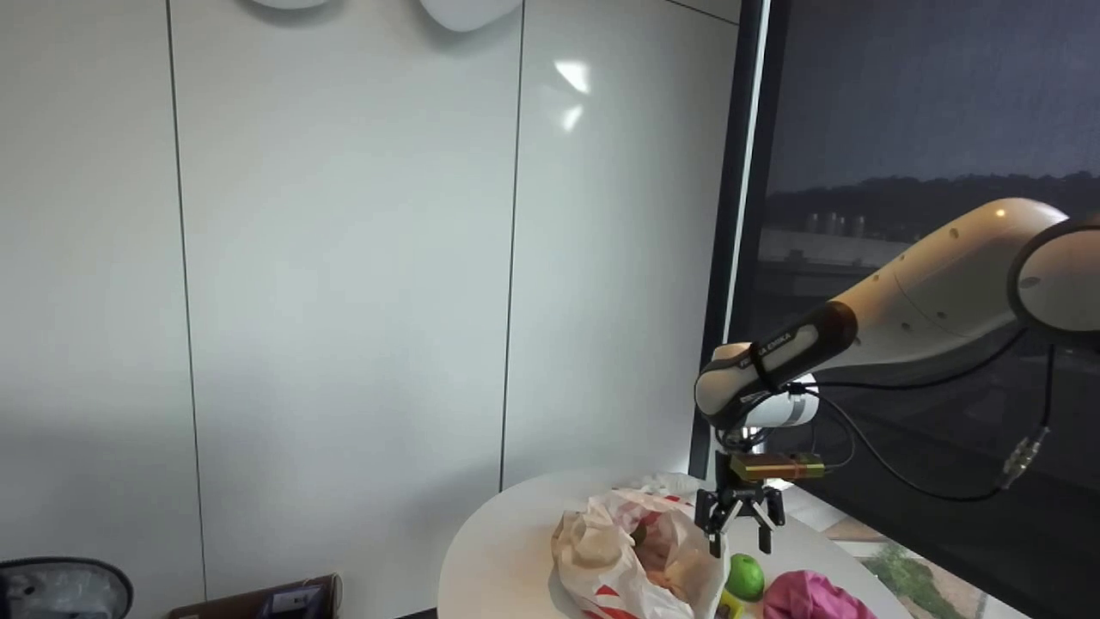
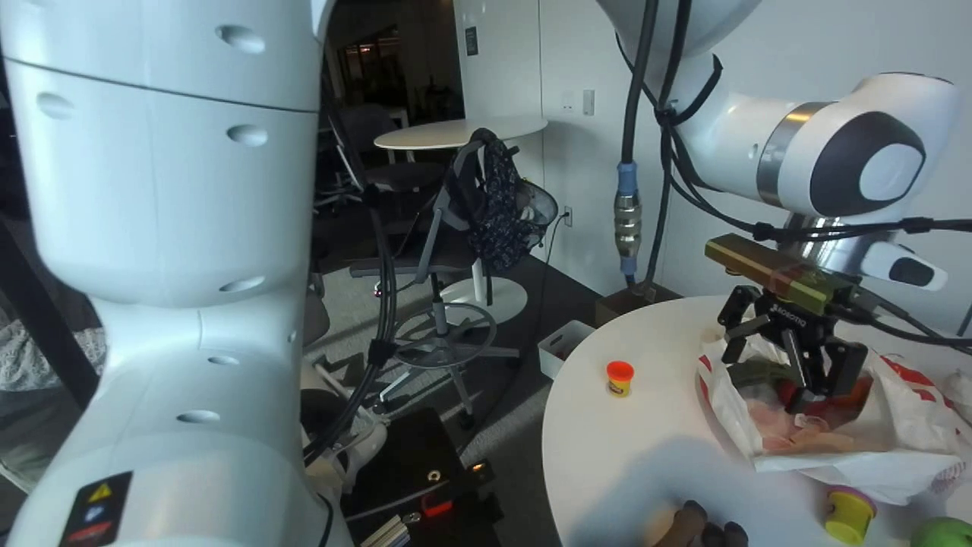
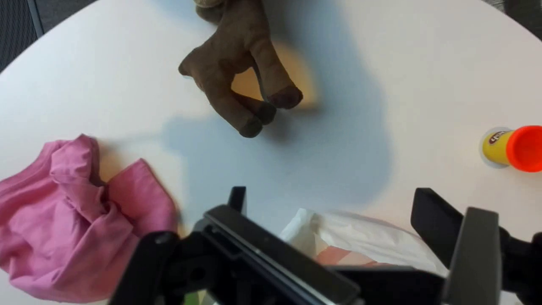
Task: Remove some items from the plastic bag and put it on the table
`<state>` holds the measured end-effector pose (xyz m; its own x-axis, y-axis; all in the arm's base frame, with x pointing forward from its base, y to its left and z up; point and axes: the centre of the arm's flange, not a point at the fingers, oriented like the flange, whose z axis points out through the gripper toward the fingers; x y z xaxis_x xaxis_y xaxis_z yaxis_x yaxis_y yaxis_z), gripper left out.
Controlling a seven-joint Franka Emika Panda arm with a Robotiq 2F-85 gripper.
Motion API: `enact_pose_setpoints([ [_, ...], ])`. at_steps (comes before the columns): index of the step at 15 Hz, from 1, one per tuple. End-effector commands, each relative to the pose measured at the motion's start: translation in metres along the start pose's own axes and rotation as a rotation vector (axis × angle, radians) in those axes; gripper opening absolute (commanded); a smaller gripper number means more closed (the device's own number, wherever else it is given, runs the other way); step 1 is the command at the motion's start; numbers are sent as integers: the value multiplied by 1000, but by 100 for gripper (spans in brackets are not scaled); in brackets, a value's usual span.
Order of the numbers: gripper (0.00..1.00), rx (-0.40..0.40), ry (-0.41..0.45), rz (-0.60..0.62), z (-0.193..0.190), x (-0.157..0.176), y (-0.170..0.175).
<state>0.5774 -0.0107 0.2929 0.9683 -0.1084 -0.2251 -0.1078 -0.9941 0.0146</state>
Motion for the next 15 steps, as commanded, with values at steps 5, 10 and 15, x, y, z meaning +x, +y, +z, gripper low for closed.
enact_pose_setpoints([
  [5, 100, 4, 89, -183, 47, 40, -51],
  [10, 100, -6, 89, -180, 54, 55, -41],
  [15, 100, -64, 148, -205, 68, 100, -25],
])
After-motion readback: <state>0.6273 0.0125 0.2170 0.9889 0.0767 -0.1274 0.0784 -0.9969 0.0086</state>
